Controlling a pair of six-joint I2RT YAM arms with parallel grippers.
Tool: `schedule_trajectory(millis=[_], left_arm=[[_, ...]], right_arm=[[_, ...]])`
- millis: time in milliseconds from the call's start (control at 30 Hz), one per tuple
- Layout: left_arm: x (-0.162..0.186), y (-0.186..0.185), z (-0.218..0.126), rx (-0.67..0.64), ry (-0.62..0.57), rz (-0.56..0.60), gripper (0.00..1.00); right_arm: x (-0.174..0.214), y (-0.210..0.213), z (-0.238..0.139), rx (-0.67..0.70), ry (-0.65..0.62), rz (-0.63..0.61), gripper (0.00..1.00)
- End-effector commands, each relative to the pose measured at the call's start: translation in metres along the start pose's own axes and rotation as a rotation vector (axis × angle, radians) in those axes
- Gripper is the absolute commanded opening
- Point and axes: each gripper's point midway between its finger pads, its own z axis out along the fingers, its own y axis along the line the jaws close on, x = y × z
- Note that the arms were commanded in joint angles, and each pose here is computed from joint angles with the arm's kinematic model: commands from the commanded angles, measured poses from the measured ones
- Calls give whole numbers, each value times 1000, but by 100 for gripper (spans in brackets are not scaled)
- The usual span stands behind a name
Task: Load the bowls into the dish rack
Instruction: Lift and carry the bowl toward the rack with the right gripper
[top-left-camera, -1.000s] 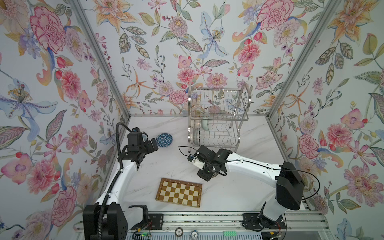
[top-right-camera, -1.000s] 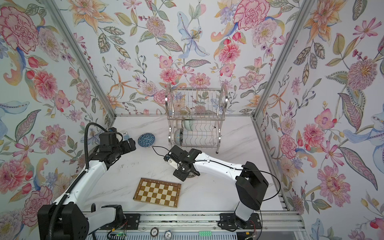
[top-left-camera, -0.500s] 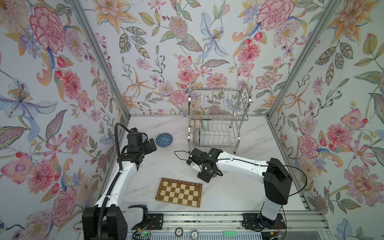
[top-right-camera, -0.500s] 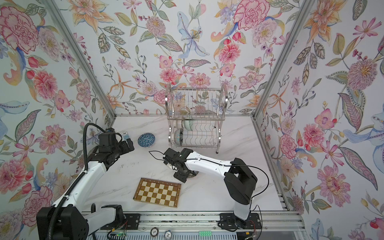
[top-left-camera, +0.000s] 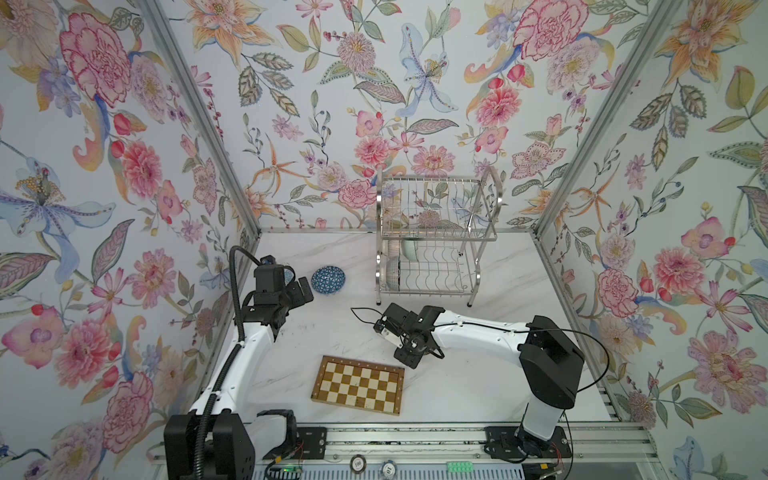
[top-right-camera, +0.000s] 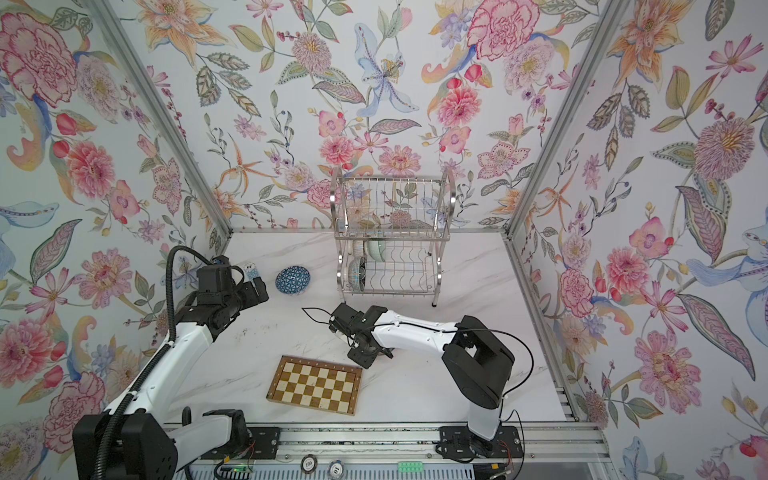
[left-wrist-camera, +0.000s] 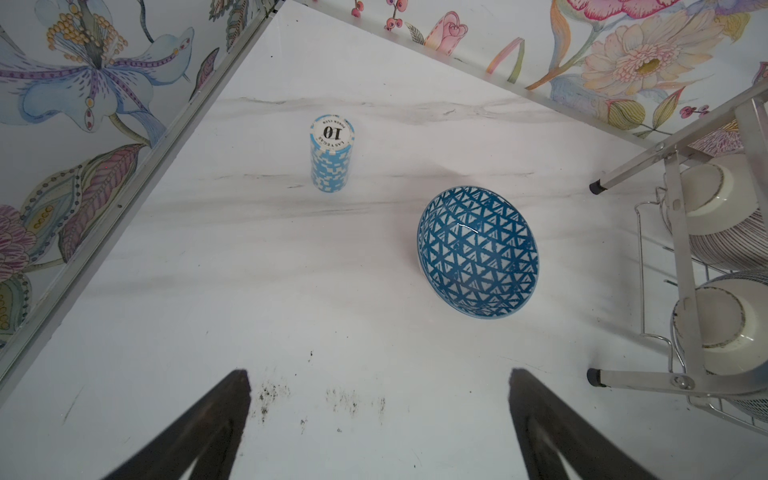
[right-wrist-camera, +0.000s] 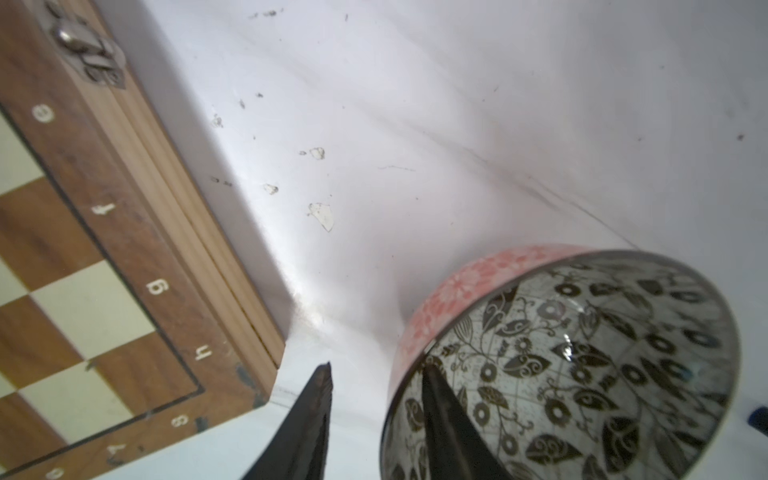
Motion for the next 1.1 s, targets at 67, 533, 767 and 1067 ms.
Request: schedule_trajectory(millis=[67, 533, 767, 1067], left_arm=[[1, 3, -3, -6, -8, -5, 99], [1, 2, -1, -1, -4, -5, 99], [1, 2, -1, 4, -5, -8, 99], [2, 0, -1, 13, -2, -6, 99]], right_arm=[[-8, -7, -6, 19, -90, 44, 29], [-1, -13, -3, 58, -89, 55, 21], [0, -14, 0, 67, -80, 50, 19], [-5, -15, -8, 62, -106, 54, 6]])
